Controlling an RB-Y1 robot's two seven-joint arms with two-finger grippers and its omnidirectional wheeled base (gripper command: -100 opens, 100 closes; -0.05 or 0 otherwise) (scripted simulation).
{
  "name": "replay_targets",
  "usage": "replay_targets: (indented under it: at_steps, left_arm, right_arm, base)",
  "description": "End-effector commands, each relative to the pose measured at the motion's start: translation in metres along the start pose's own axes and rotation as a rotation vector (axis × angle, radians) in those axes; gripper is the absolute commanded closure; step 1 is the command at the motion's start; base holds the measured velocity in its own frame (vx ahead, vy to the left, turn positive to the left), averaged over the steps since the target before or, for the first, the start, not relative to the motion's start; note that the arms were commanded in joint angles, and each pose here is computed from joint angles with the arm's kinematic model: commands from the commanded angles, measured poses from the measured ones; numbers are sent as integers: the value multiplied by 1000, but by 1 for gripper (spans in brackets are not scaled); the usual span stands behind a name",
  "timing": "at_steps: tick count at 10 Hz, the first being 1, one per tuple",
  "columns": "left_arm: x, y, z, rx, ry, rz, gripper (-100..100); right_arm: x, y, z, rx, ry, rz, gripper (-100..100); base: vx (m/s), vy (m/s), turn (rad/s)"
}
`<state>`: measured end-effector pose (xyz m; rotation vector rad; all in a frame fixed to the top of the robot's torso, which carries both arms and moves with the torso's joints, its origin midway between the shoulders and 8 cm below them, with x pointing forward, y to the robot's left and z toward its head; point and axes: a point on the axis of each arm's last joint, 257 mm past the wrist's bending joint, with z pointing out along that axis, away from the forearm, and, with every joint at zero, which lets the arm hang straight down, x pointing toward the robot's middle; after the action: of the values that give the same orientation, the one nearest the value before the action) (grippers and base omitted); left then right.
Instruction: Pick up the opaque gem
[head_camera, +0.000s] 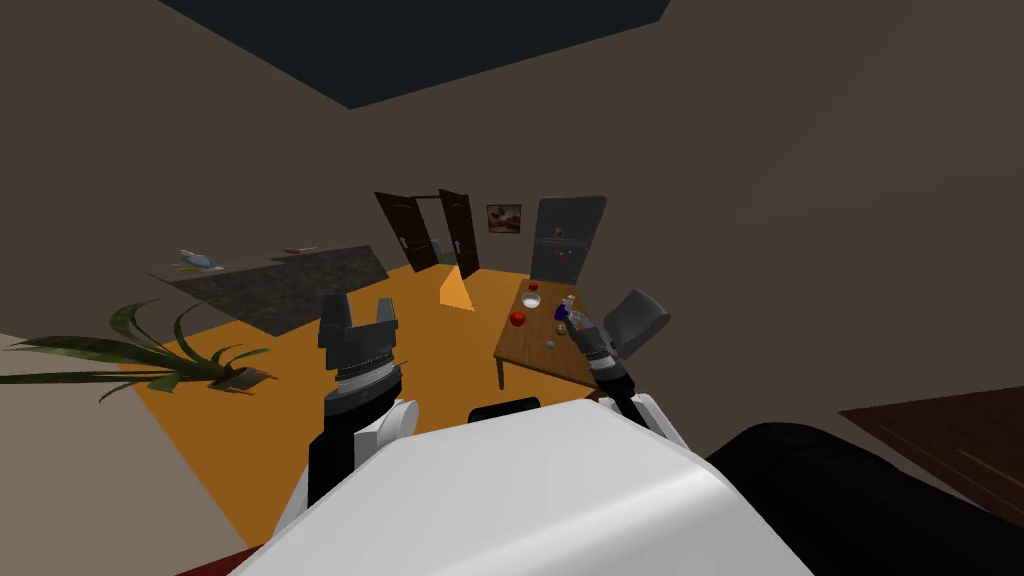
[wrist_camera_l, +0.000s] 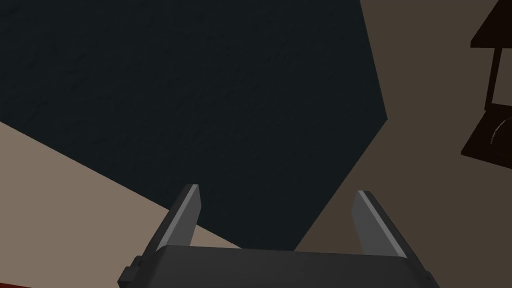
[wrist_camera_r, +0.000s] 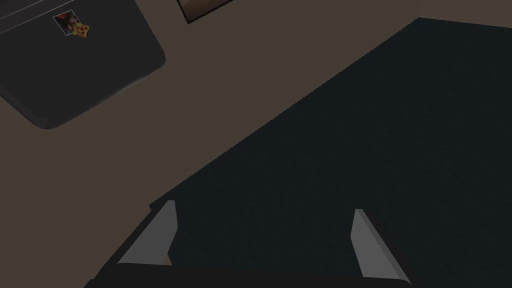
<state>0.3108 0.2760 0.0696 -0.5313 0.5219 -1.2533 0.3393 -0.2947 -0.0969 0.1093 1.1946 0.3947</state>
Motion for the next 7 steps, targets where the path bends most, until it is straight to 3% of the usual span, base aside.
replay_targets:
  at_steps: [1, 2, 3, 4, 7]
  left_arm:
    - [0, 0, 0, 0, 0, 0, 0]
    - [0, 0, 0, 0, 0, 0, 0]
    - [0, 0, 0, 0, 0, 0, 0]
    - [0, 0, 0, 0, 0, 0, 0]
    - [0, 0, 0, 0, 0, 0, 0]
  right_arm:
    - [16, -19, -14, 36, 67, -111, -100]
    - [18, -18, -14, 32, 74, -144, -100]
    - [30, -33, -24, 54, 125, -226, -100]
    - [30, -33, -24, 52, 128, -240, -100]
    - [52, -66, -50, 91, 241, -427, -100]
  base:
    - [-50, -43, 484]
    - [-49, -46, 147]
    - [-41, -37, 264]
    - [-30, -33, 140]
    - [-35, -17, 239]
